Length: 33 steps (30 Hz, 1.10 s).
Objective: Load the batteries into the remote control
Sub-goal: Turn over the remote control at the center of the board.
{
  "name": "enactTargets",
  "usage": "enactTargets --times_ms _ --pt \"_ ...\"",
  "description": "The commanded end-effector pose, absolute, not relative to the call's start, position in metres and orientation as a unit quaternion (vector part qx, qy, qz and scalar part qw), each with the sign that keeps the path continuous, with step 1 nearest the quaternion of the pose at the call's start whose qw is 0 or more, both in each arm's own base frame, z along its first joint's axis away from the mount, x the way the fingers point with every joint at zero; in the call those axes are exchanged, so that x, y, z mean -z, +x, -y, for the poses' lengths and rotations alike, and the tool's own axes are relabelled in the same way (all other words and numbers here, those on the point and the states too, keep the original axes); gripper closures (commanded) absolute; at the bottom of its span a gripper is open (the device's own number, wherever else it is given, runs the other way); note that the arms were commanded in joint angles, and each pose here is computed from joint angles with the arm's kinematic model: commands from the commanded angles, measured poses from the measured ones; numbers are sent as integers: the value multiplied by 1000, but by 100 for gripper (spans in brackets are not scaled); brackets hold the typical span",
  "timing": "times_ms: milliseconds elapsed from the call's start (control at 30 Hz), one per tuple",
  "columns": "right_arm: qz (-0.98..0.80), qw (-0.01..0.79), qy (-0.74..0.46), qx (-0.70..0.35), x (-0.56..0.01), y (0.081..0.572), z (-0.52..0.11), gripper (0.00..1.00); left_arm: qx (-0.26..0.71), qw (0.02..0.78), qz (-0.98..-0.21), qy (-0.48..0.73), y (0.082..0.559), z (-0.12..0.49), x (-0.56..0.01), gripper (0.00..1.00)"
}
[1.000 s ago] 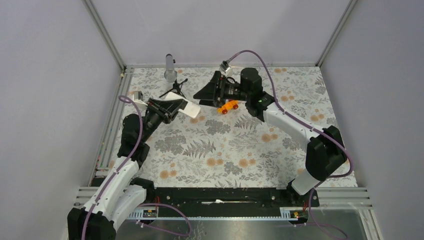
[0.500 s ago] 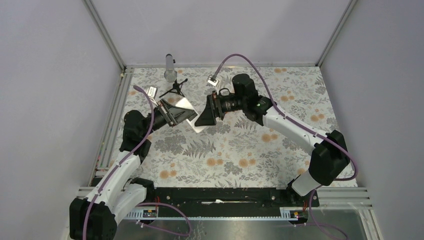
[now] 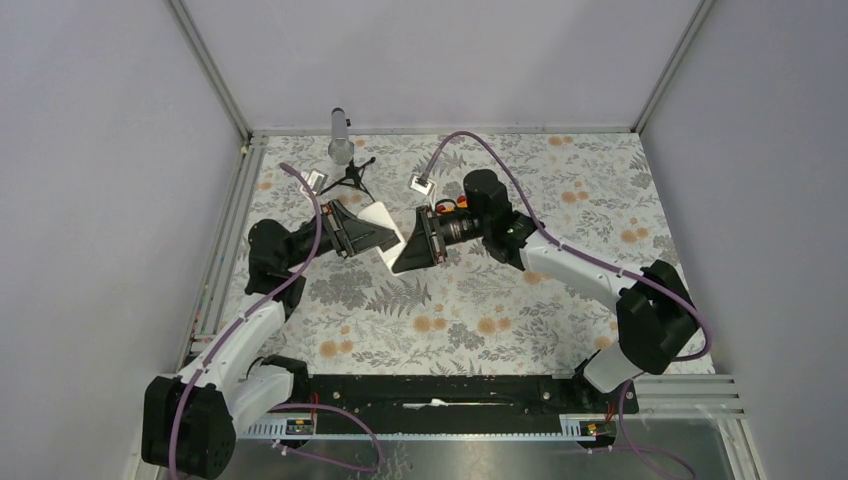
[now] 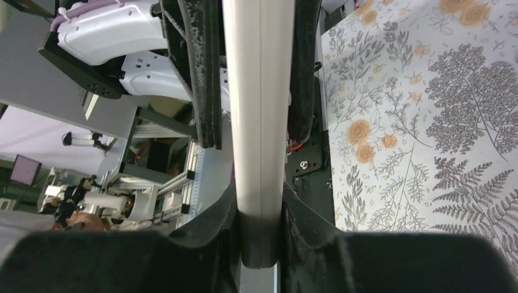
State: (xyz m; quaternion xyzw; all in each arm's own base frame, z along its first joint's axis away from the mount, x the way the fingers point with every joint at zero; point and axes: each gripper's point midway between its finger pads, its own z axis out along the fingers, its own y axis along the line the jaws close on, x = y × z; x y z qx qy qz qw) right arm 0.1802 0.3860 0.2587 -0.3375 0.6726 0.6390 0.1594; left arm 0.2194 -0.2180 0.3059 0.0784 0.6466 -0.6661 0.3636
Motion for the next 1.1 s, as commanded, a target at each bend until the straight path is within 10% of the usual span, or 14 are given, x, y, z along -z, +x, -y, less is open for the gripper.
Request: enactTargets --times_ms 0,167,567,1067 --pt "-645 223 -330 -652 -285 186 -388 91 667 392 -623 114 207 216 -322 57" --pt "-699 282 -278 -596 -269 211 -381 98 587 439 -677 67 226 202 -298 2" --pt "-945 312 -95 -28 -87 286 -202 96 325 556 -755 -126 241 104 -246 1" --pt "-938 220 -146 223 -32 293 -154 100 259 579 -764 -119 219 79 -261 1"
